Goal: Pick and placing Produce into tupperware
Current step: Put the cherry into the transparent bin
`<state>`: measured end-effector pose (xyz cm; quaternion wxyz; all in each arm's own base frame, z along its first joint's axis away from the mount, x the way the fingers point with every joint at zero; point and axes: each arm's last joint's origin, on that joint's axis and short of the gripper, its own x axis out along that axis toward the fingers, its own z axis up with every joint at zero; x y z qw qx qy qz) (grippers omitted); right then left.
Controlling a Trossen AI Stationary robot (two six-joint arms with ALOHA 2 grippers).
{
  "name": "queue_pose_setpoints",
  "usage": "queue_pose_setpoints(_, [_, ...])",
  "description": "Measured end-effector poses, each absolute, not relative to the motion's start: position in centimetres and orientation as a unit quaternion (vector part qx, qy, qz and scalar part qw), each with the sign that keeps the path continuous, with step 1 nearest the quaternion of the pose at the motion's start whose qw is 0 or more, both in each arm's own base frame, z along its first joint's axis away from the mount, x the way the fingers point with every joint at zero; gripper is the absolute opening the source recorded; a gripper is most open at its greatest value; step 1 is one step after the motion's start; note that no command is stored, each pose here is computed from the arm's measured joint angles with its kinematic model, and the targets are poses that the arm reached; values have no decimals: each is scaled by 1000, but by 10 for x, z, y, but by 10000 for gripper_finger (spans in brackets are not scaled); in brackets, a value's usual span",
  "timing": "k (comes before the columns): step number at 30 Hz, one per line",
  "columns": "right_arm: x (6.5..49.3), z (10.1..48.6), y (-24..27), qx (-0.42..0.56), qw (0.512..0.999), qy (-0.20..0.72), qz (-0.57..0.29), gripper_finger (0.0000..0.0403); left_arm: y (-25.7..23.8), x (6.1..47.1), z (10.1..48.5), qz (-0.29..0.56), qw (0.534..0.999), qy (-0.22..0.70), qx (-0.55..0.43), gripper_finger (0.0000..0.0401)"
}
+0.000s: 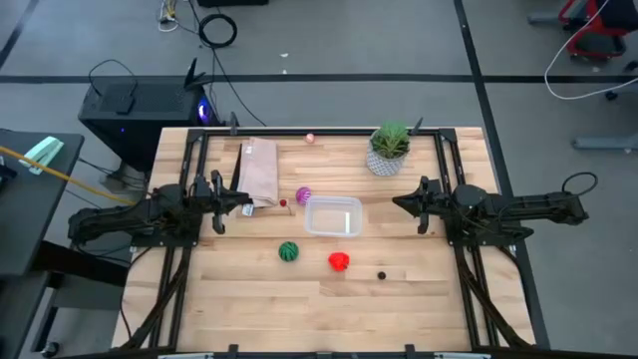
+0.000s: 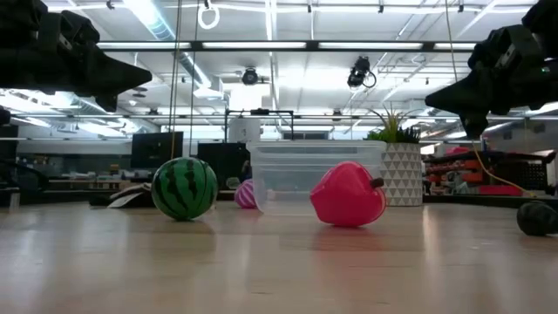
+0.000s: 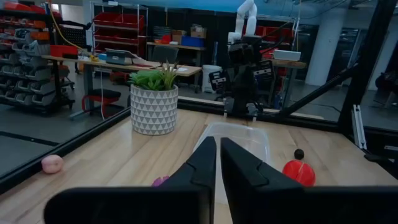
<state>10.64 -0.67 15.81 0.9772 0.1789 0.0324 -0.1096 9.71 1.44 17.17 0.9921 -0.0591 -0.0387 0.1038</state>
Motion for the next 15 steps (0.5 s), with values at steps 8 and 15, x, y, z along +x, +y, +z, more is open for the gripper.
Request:
queue_pose_setpoints(8, [106,158,-7,179,977,32,-110,23,14,97,172,104,992,-39,-59,33])
queue_pose_setpoints(15, [106,158,-7,179,977,32,-110,23,14,97,172,104,992,-39,-59,25])
